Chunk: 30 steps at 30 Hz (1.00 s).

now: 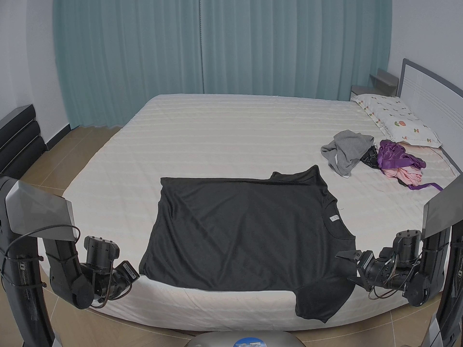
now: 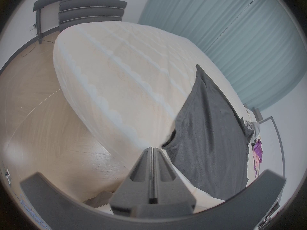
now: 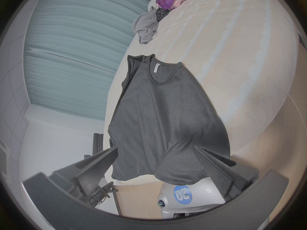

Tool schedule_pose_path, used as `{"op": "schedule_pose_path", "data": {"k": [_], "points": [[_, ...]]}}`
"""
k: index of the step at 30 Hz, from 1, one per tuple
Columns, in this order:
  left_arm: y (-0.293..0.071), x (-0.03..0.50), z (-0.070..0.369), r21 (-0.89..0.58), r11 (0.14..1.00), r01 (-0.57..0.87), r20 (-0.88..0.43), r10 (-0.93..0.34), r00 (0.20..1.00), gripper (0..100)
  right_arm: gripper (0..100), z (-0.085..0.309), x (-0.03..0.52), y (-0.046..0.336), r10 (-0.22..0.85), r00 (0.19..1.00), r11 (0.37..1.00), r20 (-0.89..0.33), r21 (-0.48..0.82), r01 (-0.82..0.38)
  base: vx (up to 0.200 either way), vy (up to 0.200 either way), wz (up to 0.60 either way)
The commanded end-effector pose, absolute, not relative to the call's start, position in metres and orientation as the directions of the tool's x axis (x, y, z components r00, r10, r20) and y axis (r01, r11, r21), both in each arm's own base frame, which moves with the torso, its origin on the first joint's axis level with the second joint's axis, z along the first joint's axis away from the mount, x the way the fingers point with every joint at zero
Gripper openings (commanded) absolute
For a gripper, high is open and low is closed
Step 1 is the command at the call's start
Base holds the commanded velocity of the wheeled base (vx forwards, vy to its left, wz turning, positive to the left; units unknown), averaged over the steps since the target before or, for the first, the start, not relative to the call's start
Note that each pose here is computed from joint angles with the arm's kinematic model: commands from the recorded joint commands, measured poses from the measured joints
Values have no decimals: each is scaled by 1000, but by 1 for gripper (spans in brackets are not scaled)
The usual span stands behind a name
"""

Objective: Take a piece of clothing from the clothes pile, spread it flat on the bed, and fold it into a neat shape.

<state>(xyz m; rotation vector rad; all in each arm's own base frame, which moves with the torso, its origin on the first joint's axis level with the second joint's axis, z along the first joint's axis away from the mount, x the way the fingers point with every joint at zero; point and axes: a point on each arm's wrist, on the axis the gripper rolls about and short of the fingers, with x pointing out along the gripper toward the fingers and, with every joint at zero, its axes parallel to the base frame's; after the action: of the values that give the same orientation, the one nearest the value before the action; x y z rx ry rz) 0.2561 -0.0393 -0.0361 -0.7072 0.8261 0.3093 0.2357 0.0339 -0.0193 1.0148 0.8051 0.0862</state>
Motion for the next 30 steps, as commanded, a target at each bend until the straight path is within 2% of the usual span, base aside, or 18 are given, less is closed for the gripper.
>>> {"op": "schedule_pose_path", "data": {"k": [1, 9, 10, 24, 25, 30], "points": [[-34, 249, -38, -434, 732, -524, -773, -4, 634, 0, 100, -19, 236, 34, 420, 721, 548, -550, 787, 281, 0, 0, 0], [-38, 261, -33, -493, 726, -479, -728, -43, 684, 0, 100, -19, 236, 35, 421, 720, 550, -552, 787, 281, 0, 0, 0], [-39, 262, -33, -498, 726, -474, -726, -51, 685, 100, 100, -19, 236, 35, 421, 720, 550, -552, 787, 281, 0, 0, 0], [-62, 283, -43, -501, 768, -398, -702, -92, 706, 100, 100, -19, 237, 35, 421, 723, 548, -548, 789, 278, 0, 0, 0], [-62, 283, -43, -494, 774, -396, -703, -88, 706, 0, 100, -19, 237, 35, 420, 723, 549, -548, 788, 279, 0, 0, 0], [-62, 283, -47, -468, 789, -397, -707, -65, 704, 0, 100, -19, 237, 35, 421, 723, 548, -548, 789, 278, 0, 0, 0]]}}
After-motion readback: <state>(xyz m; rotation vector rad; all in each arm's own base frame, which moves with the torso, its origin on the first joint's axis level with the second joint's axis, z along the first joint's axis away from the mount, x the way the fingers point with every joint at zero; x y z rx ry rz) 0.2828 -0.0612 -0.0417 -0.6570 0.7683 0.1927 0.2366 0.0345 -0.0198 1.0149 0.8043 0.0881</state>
